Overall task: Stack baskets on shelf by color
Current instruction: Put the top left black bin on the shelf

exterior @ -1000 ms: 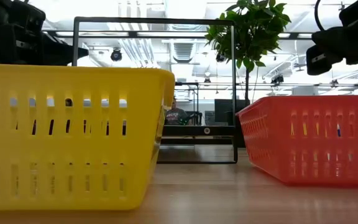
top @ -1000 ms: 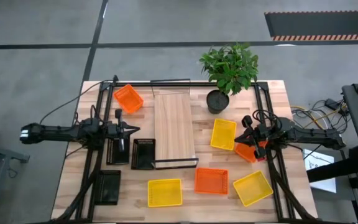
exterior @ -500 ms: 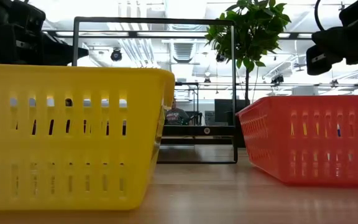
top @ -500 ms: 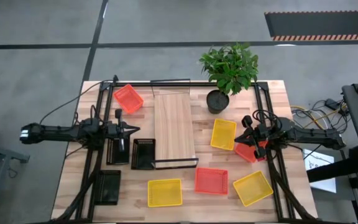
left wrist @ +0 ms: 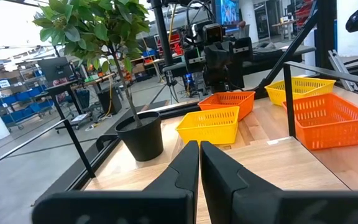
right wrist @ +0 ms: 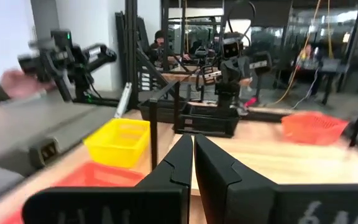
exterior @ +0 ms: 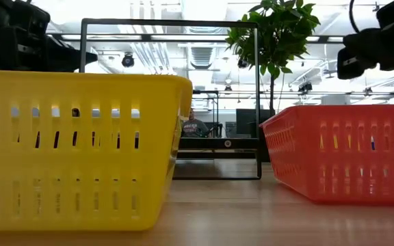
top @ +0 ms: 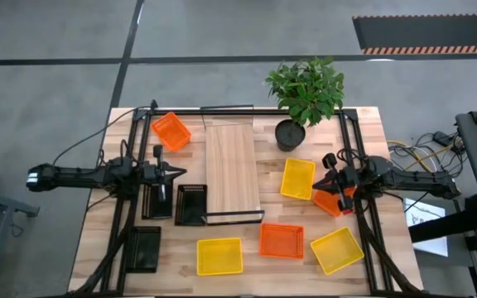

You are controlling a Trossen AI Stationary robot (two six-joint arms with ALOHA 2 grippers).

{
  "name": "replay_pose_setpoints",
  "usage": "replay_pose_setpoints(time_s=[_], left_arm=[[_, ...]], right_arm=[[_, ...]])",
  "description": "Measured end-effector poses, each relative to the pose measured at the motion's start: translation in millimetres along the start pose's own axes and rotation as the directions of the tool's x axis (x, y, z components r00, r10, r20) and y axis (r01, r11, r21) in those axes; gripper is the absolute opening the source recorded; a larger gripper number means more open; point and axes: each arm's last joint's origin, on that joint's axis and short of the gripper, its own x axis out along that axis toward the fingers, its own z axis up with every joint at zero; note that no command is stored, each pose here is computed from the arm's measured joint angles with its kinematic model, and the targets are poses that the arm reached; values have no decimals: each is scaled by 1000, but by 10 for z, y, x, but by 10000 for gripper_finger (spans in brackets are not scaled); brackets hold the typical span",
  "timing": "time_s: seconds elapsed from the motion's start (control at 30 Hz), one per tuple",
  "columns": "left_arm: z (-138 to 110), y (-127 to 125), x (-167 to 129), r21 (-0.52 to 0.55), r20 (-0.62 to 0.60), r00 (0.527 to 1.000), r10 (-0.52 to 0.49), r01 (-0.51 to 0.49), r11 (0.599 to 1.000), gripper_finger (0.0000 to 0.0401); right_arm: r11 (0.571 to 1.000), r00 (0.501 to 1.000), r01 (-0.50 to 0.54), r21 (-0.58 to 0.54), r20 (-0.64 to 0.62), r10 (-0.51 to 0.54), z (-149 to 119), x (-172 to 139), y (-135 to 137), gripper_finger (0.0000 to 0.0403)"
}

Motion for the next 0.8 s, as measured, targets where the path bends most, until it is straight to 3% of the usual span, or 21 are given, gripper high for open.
replay_pose_setpoints(time_s=[0.1,0.33,0.67,0.8], left_arm=[[-1,0,0,0,-1,1000,0,0,1000,0],[-3,0,2,1,-3,1000,1,-1,1000,0],[-3,-1,3,-8,-4,1000,1,-1,1000,0],[79,9,0,-292,88,996,-17,42,956,0]], right_arm=[[998,1000,-1,60,12,0,13,0,0,9],[999,1000,-2,42,26,0,40,-3,1,9],[987,958,29,-158,286,18,314,-46,20,9],[980,928,51,-193,373,26,402,-77,30,9]])
